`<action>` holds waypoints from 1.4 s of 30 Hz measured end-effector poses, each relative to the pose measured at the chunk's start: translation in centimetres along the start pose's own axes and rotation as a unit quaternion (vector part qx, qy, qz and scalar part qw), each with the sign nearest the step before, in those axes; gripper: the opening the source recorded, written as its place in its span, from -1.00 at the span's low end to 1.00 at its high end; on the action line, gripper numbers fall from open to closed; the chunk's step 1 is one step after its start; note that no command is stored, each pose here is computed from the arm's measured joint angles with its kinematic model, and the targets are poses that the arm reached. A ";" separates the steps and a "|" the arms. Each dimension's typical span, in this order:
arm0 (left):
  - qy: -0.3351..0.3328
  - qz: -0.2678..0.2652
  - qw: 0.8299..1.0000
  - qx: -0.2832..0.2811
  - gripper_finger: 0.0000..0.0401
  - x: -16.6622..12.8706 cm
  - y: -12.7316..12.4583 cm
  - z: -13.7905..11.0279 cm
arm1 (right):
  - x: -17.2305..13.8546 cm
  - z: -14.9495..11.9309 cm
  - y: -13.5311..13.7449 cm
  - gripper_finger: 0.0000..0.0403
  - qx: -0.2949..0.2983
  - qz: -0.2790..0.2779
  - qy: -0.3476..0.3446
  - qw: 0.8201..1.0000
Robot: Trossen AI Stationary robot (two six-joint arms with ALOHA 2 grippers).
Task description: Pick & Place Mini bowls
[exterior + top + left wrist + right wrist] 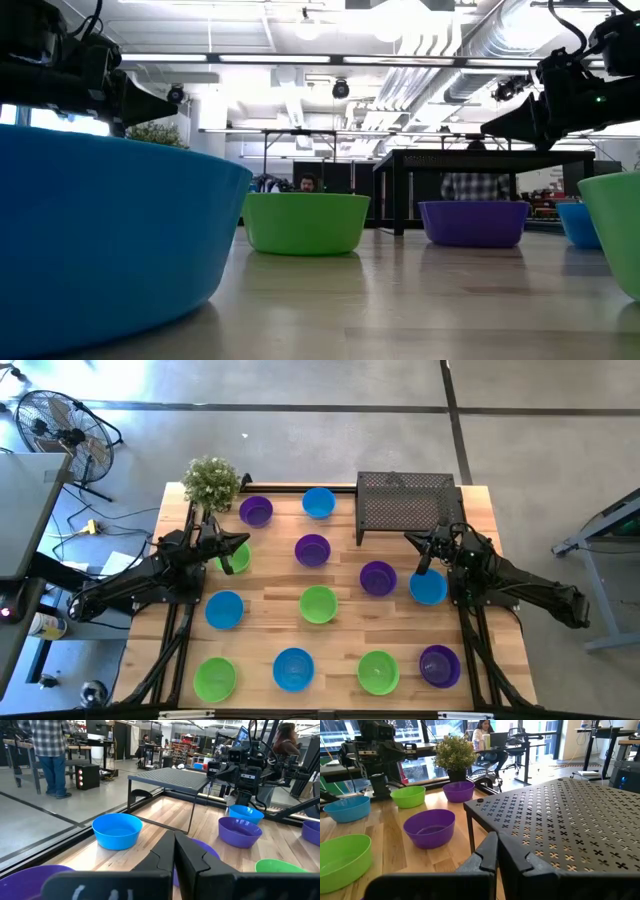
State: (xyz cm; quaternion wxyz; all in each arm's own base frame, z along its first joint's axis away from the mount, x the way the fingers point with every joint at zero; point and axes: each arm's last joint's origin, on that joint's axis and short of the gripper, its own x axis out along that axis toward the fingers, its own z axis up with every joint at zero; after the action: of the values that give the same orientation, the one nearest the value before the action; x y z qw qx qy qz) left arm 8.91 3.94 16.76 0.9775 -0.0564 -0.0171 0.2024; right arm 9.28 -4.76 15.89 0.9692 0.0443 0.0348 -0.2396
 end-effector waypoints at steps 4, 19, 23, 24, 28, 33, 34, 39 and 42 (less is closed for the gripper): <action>0.000 0.000 1.000 0.000 -1.00 0.0 0.0 0.0 | 0.0 0.0 0.0 -1.00 0.000 0.000 0.000 1.000; 0.000 0.000 1.000 0.000 -1.00 0.0 0.0 0.0 | 0.0 0.0 0.0 -1.00 0.000 0.000 0.000 1.000; 0.000 0.000 1.000 0.000 -1.00 0.0 0.0 0.0 | 0.0 0.0 0.0 -1.00 0.000 0.000 0.000 1.000; 0.000 0.000 1.000 0.000 -1.00 0.0 0.0 0.0 | 0.0 0.0 0.0 -1.00 0.000 0.000 0.000 1.000; 0.000 0.000 1.000 0.000 -1.00 0.0 0.0 0.0 | 0.0 0.0 0.0 -1.00 0.000 0.000 0.000 1.000; 0.000 0.000 1.000 0.000 -1.00 0.0 0.0 0.0 | 0.0 0.0 0.0 -1.00 0.000 0.000 0.000 1.000; 0.000 0.000 1.000 0.000 -1.00 0.0 0.0 0.0 | 0.0 0.0 0.0 -1.00 0.000 0.000 0.000 1.000; 0.000 0.000 1.000 0.000 -1.00 0.0 0.0 0.0 | 0.0 0.0 0.0 -1.00 0.000 0.000 0.000 1.000; 0.000 0.000 1.000 0.000 -1.00 0.0 0.0 0.0 | 0.0 0.0 0.0 -1.00 -0.002 -0.006 0.000 1.000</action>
State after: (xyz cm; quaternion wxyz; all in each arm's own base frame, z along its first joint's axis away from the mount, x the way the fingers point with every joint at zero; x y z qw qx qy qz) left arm 8.91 3.93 16.76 0.9775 -0.0563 -0.0171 0.2023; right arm 9.26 -4.79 15.88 0.9678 0.0423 0.0352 -0.2455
